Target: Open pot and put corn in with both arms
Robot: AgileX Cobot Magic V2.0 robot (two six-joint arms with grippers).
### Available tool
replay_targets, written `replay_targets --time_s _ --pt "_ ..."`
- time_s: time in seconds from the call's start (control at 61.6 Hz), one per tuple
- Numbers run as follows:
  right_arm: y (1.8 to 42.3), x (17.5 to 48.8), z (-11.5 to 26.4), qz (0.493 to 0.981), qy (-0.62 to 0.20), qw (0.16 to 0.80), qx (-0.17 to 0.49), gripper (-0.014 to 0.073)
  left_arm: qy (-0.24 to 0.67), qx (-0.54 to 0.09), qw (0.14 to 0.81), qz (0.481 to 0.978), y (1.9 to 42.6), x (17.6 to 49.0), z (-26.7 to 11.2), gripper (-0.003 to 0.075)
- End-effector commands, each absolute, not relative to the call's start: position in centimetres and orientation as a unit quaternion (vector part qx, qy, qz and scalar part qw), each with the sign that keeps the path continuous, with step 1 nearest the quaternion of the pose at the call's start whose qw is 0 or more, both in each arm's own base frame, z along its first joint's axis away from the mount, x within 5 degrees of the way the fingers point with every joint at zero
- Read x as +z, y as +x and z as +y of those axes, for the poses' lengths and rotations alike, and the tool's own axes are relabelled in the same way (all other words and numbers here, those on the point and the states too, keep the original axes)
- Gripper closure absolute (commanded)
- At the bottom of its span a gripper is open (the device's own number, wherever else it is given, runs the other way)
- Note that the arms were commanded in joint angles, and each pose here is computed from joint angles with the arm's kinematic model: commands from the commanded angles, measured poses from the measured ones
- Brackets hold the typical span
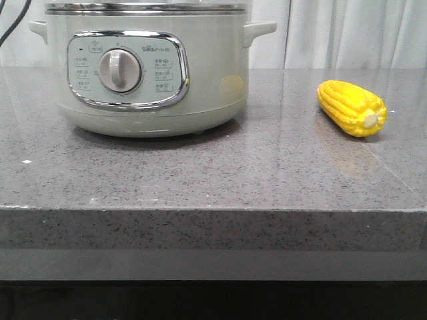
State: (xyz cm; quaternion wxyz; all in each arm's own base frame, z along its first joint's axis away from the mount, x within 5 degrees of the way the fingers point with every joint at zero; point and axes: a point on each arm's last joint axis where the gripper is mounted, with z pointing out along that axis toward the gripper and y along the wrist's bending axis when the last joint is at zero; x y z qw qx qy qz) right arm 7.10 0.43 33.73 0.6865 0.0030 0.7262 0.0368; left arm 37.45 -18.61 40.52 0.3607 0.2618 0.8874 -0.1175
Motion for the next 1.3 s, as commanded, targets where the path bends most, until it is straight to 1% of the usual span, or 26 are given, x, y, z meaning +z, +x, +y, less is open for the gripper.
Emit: replay_targets --time_s 0.0,0.065,0.162,0.276,0.471,0.698,0.86,1.087,1.282 --pt "7.1 35.4 0.3 0.694 0.006 0.719 0.031 0.0047 0.254 -0.135 0.42 0.861 36.2 43.9 -18.4 0.0341" --pt "7.1 35.3 0.3 0.694 0.006 0.719 0.031 0.0047 0.254 -0.135 0.42 0.861 36.2 43.9 -18.4 0.0393" --pt "7.1 35.3 0.3 0.696 0.006 0.717 0.031 0.0047 0.254 -0.135 0.42 0.861 36.2 43.9 -18.4 0.0448" --pt "7.1 35.2 0.3 0.699 0.005 0.715 0.031 0.0047 0.253 -0.135 0.42 0.861 36.2 43.9 -18.4 0.0482" --pt "7.1 35.2 0.3 0.7 0.005 0.713 0.031 0.0047 0.25 -0.133 0.432 0.856 35.9 44.6 -18.0 0.0482" --pt "7.1 35.2 0.3 0.7 0.005 0.713 0.031 0.0047 0.237 -0.131 0.467 0.842 34.3 47.2 -16.2 0.0482" --pt "7.1 35.2 0.3 0.7 0.005 0.713 0.031 0.0047 0.234 -0.132 0.48 0.835 33.5 48.4 -15.6 0.0482" --pt "7.1 35.2 0.3 0.7 0.005 0.713 0.031 0.0047 0.228 -0.127 0.48 0.838 33.1 48.7 -14.8 0.0482" --pt "7.2 35.2 0.3 0.701 0.005 0.713 0.031 0.0047 0.191 -0.101 0.468 0.857 34.0 48.5 -11.5 0.0482"
